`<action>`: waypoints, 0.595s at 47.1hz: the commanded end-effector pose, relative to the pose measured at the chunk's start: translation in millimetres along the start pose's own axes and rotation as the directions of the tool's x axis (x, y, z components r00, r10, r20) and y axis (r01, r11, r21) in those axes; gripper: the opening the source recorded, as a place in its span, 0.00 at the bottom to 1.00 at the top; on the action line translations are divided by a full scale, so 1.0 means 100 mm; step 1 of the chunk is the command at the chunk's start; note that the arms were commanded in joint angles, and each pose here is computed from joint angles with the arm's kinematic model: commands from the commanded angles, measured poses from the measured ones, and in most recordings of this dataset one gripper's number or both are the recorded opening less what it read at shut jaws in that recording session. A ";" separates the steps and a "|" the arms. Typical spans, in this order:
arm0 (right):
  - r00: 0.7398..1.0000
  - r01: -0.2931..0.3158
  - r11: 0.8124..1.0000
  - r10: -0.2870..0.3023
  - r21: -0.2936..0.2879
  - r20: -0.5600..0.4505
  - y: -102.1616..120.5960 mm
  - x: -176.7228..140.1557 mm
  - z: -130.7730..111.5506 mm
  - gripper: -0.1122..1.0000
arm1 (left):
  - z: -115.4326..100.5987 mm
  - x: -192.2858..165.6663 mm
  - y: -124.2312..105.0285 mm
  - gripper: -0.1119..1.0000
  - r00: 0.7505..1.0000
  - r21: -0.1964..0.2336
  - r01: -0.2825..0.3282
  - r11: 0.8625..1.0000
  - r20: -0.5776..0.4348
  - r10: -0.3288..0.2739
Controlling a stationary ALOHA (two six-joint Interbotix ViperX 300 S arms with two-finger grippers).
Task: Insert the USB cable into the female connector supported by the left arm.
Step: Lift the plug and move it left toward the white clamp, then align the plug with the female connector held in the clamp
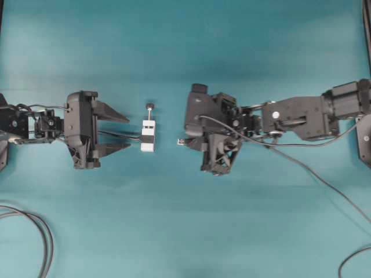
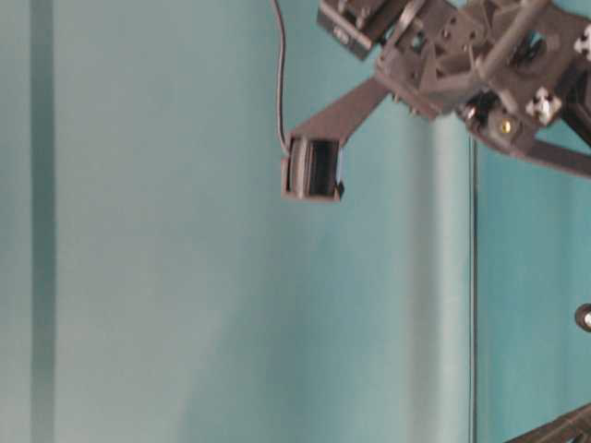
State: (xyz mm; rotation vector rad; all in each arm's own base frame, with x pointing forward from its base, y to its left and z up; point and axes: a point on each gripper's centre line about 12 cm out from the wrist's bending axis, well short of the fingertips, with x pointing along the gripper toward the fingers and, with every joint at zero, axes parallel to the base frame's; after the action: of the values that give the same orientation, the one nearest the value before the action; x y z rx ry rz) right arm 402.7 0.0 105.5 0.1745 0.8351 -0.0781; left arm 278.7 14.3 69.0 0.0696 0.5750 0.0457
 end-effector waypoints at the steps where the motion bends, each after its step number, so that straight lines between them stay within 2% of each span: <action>1: 1.000 -0.004 1.000 0.004 0.000 0.026 0.04 -0.03 0.22 0.29 | 0.05 0.00 0.01 0.79 0.999 -0.002 -0.007 1.000 0.035 0.007; 14: 1.000 0.004 1.000 -0.004 -0.014 0.009 0.05 0.05 0.33 0.29 | 0.01 0.05 0.01 0.79 0.999 0.004 -0.008 1.000 0.038 0.008; 28: 1.000 0.007 1.000 -0.007 -0.003 0.003 0.05 0.15 0.41 0.29 | 0.04 0.09 0.02 0.79 0.998 0.006 -0.012 1.000 0.059 0.012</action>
State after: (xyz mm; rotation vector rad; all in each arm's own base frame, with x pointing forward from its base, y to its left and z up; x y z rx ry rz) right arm 432.8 -1.8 107.9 0.1648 0.8760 -0.0841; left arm 283.2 15.7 61.9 0.0738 0.5463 0.0516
